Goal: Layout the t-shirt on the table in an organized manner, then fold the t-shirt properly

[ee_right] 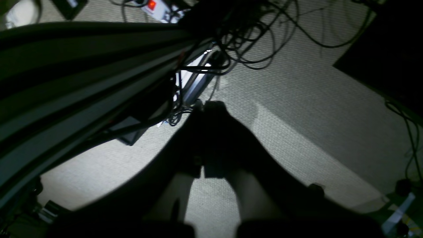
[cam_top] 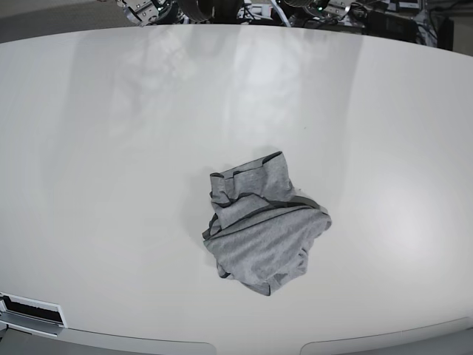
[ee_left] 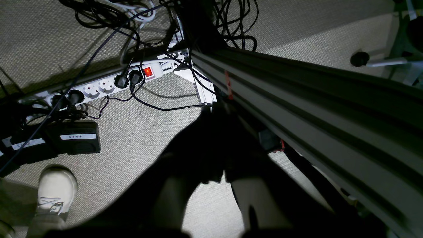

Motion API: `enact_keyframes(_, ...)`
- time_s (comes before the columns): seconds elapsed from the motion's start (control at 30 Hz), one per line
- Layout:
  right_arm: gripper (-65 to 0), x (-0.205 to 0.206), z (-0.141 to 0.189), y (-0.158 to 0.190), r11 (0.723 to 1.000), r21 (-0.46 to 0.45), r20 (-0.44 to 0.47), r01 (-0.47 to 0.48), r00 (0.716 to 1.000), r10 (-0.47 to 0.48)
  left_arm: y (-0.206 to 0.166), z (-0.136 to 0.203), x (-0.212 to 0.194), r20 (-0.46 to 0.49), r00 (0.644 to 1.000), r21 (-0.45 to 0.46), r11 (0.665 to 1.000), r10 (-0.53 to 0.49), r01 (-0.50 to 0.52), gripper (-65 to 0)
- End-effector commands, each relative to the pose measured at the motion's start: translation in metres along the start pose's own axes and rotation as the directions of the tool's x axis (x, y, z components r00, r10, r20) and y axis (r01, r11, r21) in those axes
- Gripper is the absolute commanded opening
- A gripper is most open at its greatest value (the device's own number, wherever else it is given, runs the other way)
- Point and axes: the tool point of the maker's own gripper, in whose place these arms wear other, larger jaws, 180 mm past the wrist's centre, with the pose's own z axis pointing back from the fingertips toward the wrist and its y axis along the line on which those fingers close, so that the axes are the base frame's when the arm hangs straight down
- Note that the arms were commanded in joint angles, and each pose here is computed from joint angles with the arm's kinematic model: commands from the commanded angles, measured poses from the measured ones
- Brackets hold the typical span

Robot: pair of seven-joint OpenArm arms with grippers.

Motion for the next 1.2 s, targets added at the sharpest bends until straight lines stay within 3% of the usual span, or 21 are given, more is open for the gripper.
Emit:
enact_keyframes(0.0, -65.0, 0.005, 0.000, -0.005, 1.000, -0.017, 0.015, -0.006, 1.000, 0.007, -0.004, 0.000, 0.001, 0.002, 1.000, -0.017, 1.000, -0.003, 0.003, -65.0)
enact_keyframes(0.2, -65.0, 0.004, 0.001, -0.017, 0.997, -0.083, 0.009, 0.002, 1.000, -0.001, -0.004, 0.000, 0.001, 0.003, 1.000, -0.017, 1.000, -0.003, 0.003, -65.0)
enact_keyframes(0.33, -65.0, -0.004, 0.001, -0.016, 0.997, -0.081, -0.033, 0.001, 0.999, -0.004, -0.004, 0.000, 0.001, 0.003, 1.000, -0.017, 1.000, -0.004, 0.004, -65.0)
enact_keyframes(1.17, -65.0, -0.002, 0.001, -0.018, 0.995, -0.088, -0.035, -0.039, 0.999, 0.036, -0.004, 0.000, -0.001, -0.005, 1.000, -0.017, 1.000, -0.004, 0.003, -65.0)
